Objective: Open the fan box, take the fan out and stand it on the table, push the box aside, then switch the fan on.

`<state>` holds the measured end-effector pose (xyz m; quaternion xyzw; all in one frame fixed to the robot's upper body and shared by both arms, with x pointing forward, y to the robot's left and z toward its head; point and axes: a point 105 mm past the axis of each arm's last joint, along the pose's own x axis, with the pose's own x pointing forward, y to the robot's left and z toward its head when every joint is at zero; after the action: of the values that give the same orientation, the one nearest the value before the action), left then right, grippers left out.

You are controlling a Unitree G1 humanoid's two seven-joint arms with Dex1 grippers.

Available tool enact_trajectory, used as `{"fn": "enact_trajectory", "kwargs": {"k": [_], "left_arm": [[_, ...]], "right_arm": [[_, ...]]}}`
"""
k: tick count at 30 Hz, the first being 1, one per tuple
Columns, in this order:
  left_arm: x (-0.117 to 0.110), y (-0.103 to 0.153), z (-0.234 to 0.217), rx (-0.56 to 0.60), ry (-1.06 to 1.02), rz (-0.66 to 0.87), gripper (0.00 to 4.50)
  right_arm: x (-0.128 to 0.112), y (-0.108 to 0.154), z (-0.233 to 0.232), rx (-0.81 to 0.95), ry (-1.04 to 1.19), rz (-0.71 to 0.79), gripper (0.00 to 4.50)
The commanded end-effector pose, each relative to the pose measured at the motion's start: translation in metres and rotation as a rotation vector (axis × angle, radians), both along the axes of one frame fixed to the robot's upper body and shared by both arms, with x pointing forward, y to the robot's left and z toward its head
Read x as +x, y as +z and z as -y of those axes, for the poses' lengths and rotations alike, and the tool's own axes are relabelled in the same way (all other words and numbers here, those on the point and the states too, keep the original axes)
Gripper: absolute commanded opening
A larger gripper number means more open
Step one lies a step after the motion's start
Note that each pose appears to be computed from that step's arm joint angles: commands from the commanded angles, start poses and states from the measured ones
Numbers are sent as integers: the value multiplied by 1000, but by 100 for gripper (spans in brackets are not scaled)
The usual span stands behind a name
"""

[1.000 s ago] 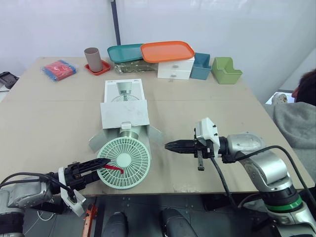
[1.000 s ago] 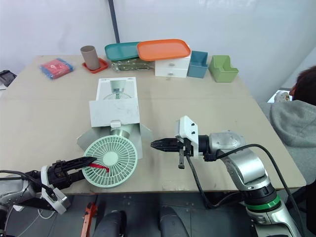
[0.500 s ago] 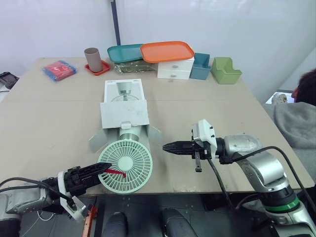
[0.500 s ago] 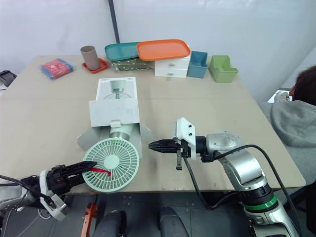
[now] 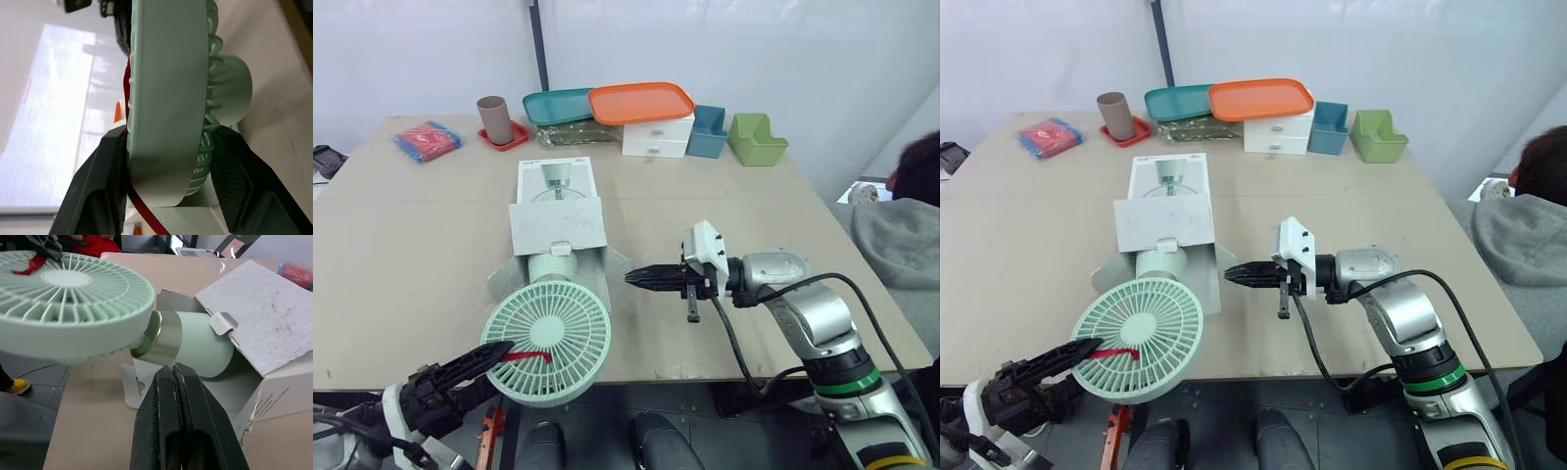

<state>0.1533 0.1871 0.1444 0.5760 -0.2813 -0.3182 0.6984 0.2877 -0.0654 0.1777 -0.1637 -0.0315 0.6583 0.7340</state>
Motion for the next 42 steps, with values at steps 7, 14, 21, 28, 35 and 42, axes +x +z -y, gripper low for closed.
{"fn": "enact_trajectory", "kwargs": {"k": [7, 14, 21, 28, 35, 42], "left_arm": [[-13, 26, -1, -260, 137, -153, 197], [-25, 56, 13, -390, 193, -157, 197], [-29, 76, 28, -429, 195, -168, 197], [-42, 72, 22, -545, 262, -258, 197], [-48, 83, 0, -582, 405, -198, 197], [-50, 103, -26, -624, 518, -114, 197]], "right_arm": [[-4, 16, -7, 37, 92, 41, 0], [-22, 33, -1, 115, 266, -35, 0], [-19, 26, -10, 93, 299, -39, 0], [-19, 20, -16, 77, 337, -39, 0], [-13, 20, -23, 69, 374, -40, 0], [-9, 21, -34, 91, 411, -39, 0]]}}
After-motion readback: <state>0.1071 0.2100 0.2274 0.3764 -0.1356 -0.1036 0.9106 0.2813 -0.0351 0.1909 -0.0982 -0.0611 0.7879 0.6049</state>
